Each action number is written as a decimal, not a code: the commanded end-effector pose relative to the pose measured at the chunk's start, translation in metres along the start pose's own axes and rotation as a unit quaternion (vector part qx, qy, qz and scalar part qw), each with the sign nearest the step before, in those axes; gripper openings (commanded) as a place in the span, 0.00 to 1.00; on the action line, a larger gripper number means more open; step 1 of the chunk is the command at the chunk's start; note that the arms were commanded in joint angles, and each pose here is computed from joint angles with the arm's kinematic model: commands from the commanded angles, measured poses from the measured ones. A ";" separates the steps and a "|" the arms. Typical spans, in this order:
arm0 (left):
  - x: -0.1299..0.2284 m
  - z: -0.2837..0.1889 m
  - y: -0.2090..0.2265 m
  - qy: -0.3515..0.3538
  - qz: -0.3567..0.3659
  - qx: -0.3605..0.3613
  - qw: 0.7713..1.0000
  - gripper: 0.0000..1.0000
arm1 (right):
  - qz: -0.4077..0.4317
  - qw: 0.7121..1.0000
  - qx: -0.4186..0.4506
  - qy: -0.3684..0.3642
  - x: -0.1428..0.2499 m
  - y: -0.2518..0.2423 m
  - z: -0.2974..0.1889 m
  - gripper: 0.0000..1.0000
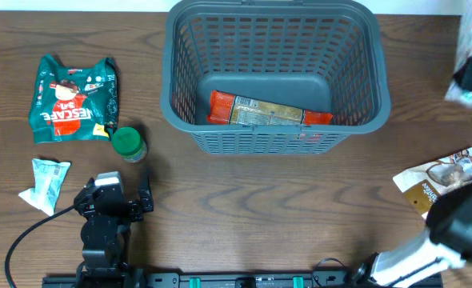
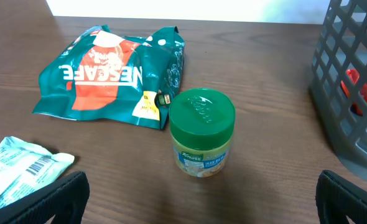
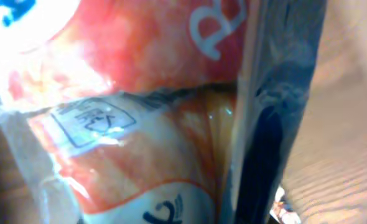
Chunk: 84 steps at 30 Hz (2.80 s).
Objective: Pack container
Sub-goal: 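Lift the tissue multipack with the right gripper over the basket, then lower the tissues onto the spaghetti and release the right gripper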
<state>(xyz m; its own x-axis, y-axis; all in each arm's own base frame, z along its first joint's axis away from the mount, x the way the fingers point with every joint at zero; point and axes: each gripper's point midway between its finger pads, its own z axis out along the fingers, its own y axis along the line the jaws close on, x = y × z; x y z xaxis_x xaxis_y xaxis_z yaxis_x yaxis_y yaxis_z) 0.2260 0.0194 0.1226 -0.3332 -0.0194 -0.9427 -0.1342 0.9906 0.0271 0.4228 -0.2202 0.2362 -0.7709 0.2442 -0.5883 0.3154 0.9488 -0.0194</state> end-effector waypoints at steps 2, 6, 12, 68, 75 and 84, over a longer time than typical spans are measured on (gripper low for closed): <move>0.009 0.003 0.000 0.010 0.004 -0.001 1.000 0.98 | -0.093 0.982 -0.082 -0.141 -0.040 0.066 -0.114 0.02; 0.009 0.003 0.000 0.010 0.004 -0.001 1.000 0.98 | -0.196 0.951 -0.105 -0.213 -0.039 0.113 -0.184 0.02; 0.009 0.003 0.000 0.010 0.004 -0.001 1.000 0.99 | -0.348 0.882 -0.168 -0.269 -0.005 0.186 -0.253 0.01; 0.009 0.003 0.000 0.010 0.004 -0.001 1.000 0.99 | -0.558 0.755 -0.336 0.078 0.155 0.328 -0.083 0.01; 0.009 0.003 0.000 0.010 0.004 -0.001 1.000 0.98 | -0.540 0.777 -0.315 0.077 0.147 0.326 -0.077 0.78; 0.009 0.003 0.000 0.010 0.004 -0.001 1.000 0.99 | -0.482 0.839 -0.248 0.053 0.116 0.321 -0.067 0.99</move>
<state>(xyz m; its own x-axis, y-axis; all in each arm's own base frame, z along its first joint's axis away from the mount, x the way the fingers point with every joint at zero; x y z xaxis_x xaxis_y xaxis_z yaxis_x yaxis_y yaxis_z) 0.2260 0.0194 0.1226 -0.3332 -0.0194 -0.9427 -0.1342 0.9906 0.0271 0.3843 0.1389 0.2059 -0.4957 -0.7637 -0.4136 -0.8257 0.5621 -0.0482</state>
